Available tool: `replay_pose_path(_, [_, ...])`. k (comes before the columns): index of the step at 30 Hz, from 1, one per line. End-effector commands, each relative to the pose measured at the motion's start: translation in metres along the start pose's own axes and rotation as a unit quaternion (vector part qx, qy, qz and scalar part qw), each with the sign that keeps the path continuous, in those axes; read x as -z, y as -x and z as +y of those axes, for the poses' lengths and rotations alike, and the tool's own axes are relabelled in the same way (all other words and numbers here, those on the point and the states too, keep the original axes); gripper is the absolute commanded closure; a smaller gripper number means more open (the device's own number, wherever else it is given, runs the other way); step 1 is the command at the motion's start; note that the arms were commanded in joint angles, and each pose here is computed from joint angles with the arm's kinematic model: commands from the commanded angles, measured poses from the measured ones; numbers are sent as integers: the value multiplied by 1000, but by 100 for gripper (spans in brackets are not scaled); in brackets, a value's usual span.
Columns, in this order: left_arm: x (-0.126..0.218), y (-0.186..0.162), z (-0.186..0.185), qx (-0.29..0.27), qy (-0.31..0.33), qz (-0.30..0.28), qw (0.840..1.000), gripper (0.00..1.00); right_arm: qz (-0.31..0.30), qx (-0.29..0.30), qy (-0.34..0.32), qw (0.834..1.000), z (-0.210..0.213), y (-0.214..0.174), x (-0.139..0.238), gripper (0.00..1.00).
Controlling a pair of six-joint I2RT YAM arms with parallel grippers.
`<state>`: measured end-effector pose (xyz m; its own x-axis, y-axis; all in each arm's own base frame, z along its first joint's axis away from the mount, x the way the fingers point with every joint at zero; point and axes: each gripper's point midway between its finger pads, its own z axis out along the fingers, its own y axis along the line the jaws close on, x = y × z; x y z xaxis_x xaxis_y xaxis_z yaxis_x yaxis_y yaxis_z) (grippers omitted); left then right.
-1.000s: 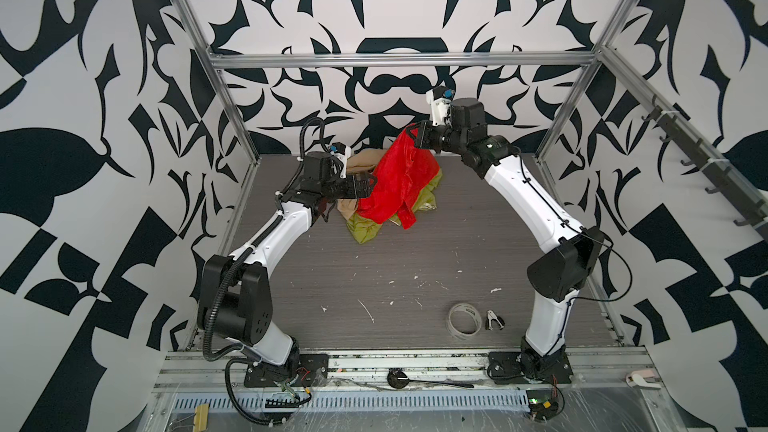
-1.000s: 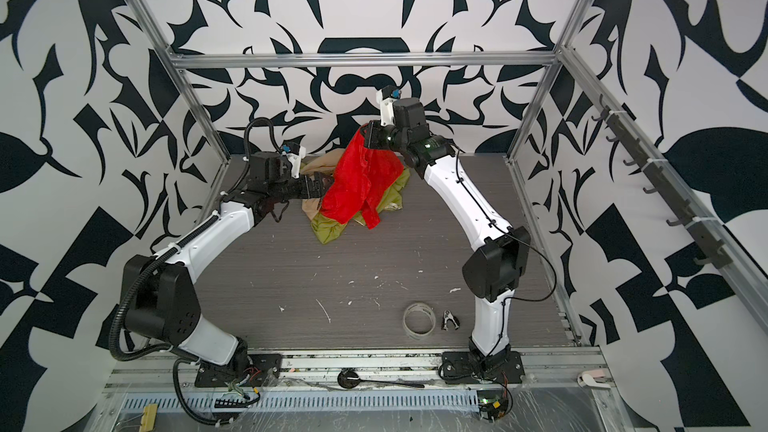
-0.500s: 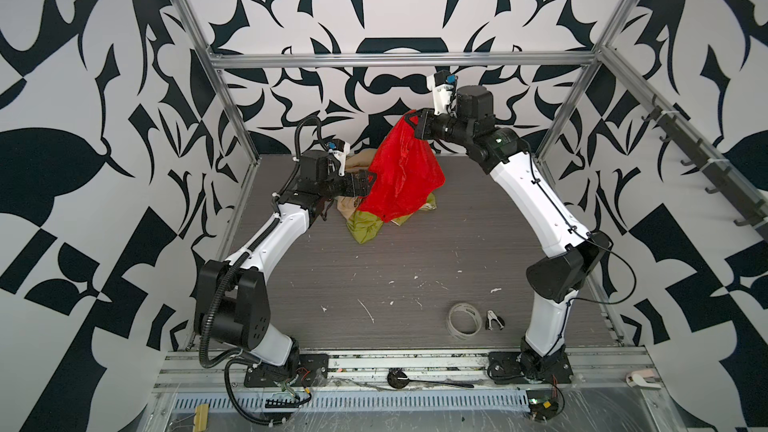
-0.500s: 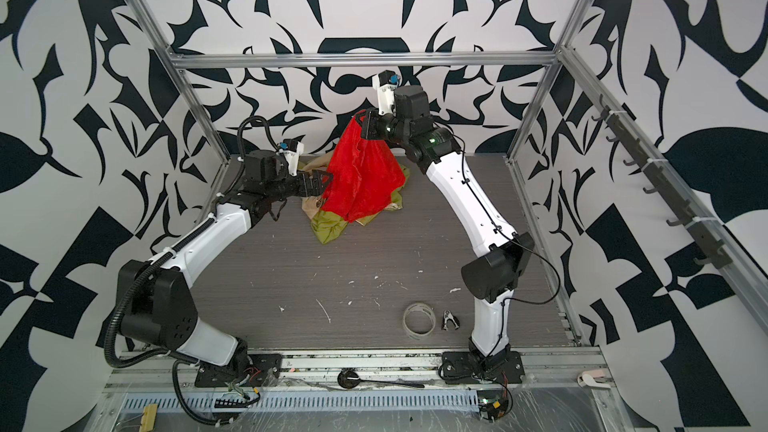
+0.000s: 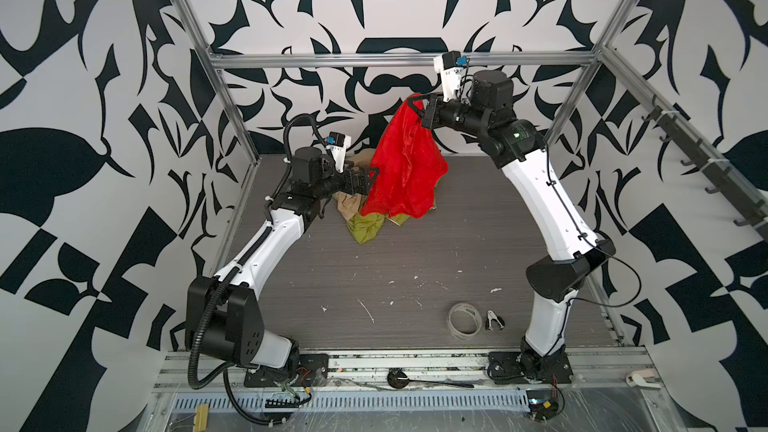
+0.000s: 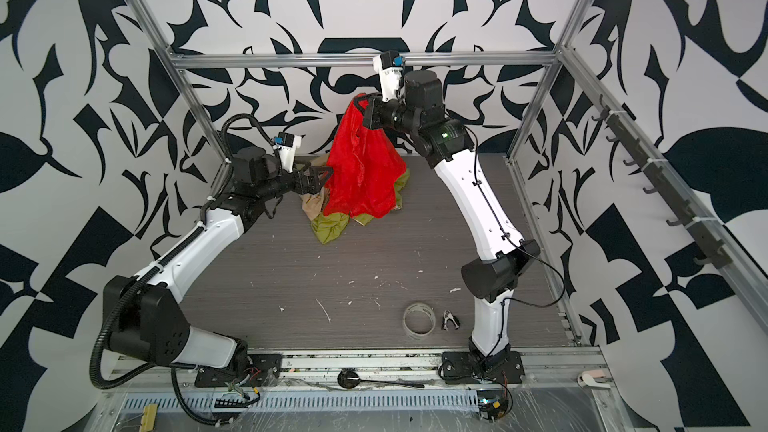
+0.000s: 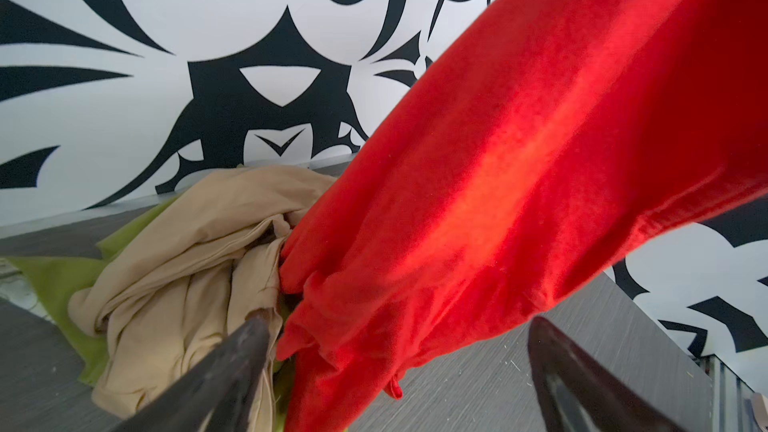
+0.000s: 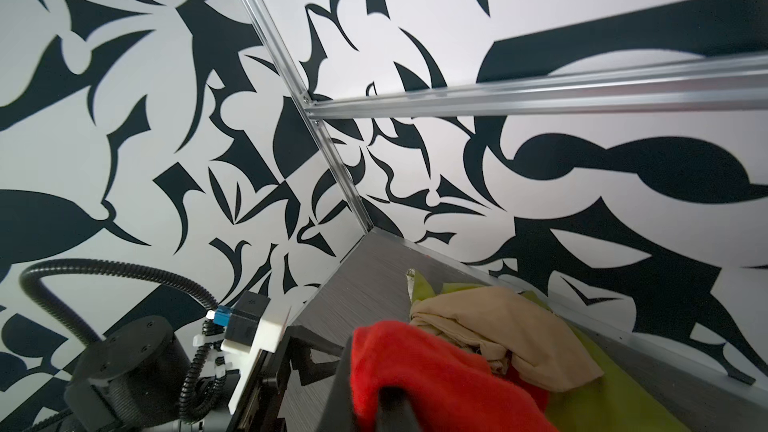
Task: Pick out a specific cloth from the pile
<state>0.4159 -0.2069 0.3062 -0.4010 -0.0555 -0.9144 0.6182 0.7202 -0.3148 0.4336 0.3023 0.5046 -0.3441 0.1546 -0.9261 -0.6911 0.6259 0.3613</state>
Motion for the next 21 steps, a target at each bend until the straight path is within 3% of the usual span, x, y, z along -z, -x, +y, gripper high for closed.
replay_pose_path(1, [15,22,-16,-26,-20,-20,999,0,-52,55,39,996,36,40,29,100])
replay_pose_path(11, [30,44,-46,-57,-75,-32,995,1,-45,95,115,988,74,44,56,100])
replay_pose_path(17, [37,52,-77,-77,-151,-38,985,0,-28,93,175,980,92,37,64,100])
replay_pose_path(21, [37,54,-82,-93,-159,-44,982,0,-22,90,201,975,98,35,68,100])
